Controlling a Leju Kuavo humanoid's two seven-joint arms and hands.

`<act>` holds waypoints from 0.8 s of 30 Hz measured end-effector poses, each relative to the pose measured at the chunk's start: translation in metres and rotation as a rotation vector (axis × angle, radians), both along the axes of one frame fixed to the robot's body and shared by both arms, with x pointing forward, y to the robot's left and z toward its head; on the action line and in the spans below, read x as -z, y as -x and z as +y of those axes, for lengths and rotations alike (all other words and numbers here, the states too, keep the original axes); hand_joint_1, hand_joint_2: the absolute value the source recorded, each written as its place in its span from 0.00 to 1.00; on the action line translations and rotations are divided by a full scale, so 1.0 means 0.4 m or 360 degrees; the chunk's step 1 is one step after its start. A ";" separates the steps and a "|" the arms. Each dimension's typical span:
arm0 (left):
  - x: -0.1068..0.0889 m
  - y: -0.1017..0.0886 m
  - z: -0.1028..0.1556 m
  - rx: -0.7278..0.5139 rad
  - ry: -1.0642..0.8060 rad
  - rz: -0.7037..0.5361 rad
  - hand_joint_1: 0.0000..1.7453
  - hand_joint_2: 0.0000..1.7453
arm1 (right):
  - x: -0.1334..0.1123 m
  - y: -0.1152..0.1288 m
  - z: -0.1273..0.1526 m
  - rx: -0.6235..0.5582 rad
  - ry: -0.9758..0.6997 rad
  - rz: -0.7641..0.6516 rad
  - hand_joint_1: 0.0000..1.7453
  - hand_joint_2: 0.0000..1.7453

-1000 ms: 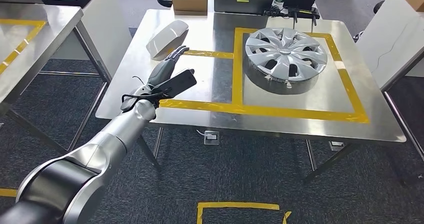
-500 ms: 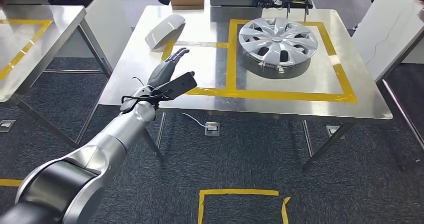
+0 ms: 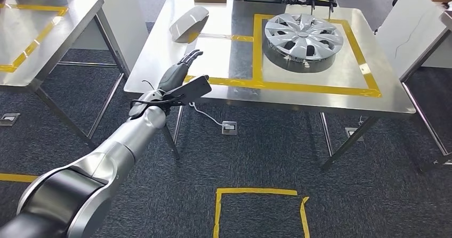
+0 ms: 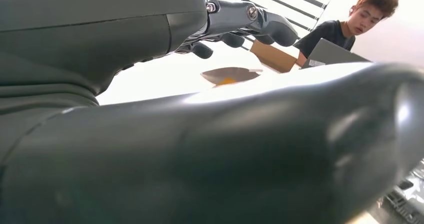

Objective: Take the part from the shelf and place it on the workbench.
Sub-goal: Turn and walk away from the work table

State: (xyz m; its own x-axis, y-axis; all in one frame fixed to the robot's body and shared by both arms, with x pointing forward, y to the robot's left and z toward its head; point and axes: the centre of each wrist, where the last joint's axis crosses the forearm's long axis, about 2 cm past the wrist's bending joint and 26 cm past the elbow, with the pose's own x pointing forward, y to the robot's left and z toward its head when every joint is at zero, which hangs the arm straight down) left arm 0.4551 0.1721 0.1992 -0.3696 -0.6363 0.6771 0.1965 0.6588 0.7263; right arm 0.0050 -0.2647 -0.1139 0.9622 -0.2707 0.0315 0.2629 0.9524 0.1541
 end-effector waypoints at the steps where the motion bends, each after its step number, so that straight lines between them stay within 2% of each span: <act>1: 0.000 0.000 0.000 -0.0001 0.0000 0.0000 0.00 0.00 | 0.000 0.000 -0.001 0.0001 0.0001 -0.0001 0.00 0.00; 11: 0.008 -0.001 0.019 -0.0040 -0.0026 0.0029 0.00 0.00 | 0.000 -0.001 0.000 0.0000 -0.0005 -0.0002 0.00 0.00; 20: 0.069 0.022 0.053 -0.0158 -0.0106 0.0162 0.00 0.00 | 0.000 0.003 -0.002 0.0005 -0.0005 0.0006 0.00 0.00; 24: 0.110 0.039 0.083 -0.0236 -0.0158 0.0261 0.00 0.00 | 0.001 0.007 -0.007 0.0014 0.0002 0.0016 0.00 0.00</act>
State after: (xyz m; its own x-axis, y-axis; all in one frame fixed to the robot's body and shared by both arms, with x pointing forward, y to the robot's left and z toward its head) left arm 0.4396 0.2055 0.1551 -0.1575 -0.7418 0.6519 0.2238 0.6161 0.7552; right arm 0.0021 -0.2676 -0.1142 0.9599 -0.2794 0.0222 0.2731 0.9501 0.1505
